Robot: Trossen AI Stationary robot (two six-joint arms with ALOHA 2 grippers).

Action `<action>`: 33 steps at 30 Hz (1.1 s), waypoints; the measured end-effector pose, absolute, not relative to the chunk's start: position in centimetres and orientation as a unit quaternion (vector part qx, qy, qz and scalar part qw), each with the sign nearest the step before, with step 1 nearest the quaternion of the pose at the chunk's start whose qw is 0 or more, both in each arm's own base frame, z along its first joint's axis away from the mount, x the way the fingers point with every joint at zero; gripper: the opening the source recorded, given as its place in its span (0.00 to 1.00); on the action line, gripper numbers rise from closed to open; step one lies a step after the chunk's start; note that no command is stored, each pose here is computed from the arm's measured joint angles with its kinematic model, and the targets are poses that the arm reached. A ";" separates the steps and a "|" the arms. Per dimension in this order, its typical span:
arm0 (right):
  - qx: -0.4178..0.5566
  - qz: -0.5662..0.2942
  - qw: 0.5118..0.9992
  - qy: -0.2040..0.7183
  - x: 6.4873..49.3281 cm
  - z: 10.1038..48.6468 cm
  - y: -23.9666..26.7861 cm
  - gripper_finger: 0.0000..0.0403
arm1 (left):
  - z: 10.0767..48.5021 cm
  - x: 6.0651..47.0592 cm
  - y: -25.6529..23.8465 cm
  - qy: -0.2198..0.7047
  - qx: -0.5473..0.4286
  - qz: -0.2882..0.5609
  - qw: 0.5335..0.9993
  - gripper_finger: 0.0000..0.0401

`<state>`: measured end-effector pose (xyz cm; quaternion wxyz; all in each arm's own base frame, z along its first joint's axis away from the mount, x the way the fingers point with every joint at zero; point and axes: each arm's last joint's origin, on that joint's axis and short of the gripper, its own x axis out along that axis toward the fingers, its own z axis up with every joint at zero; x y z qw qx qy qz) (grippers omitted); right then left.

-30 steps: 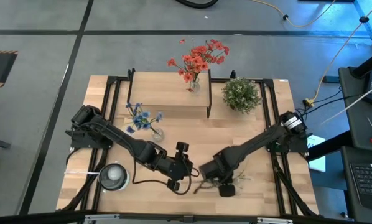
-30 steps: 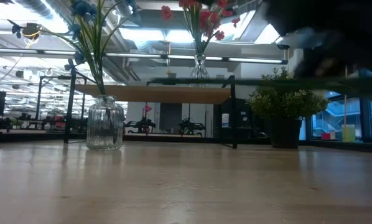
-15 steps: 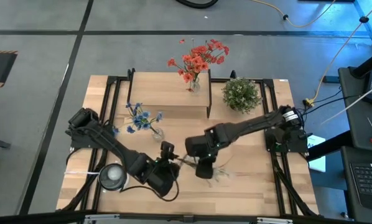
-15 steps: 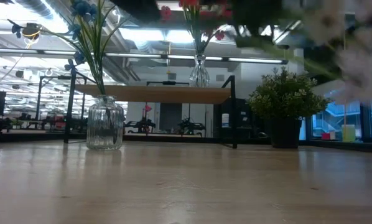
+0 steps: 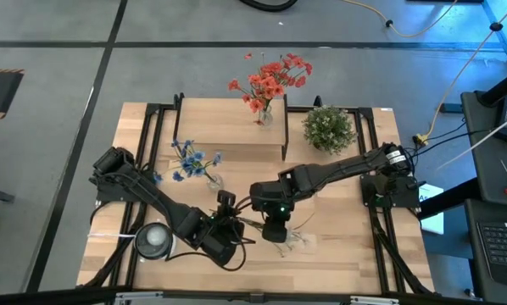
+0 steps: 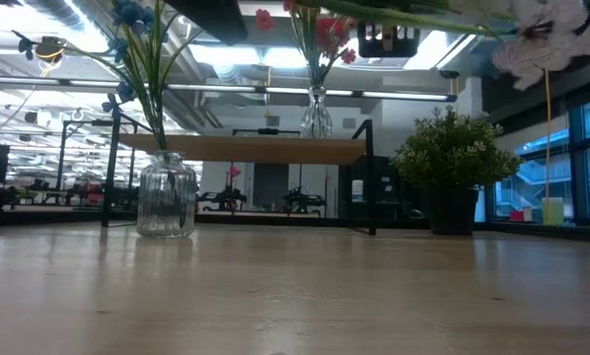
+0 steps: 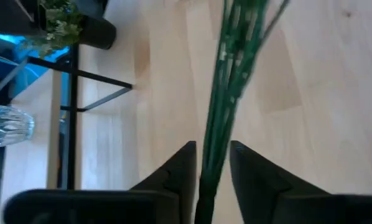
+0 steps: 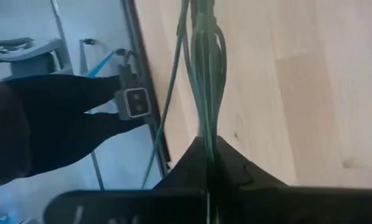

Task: Pick and place flowers into a vace then onto a shelf
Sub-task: Put the white flowers into the transparent vase

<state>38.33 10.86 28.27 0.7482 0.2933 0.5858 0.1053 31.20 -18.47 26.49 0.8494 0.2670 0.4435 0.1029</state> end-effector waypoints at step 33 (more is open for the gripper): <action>0.239 0.111 0.745 0.613 37.7 28.0 9.8 0.18 | 27.5 31.9 -18.5 0.484 0.139 0.024 0.864 0.02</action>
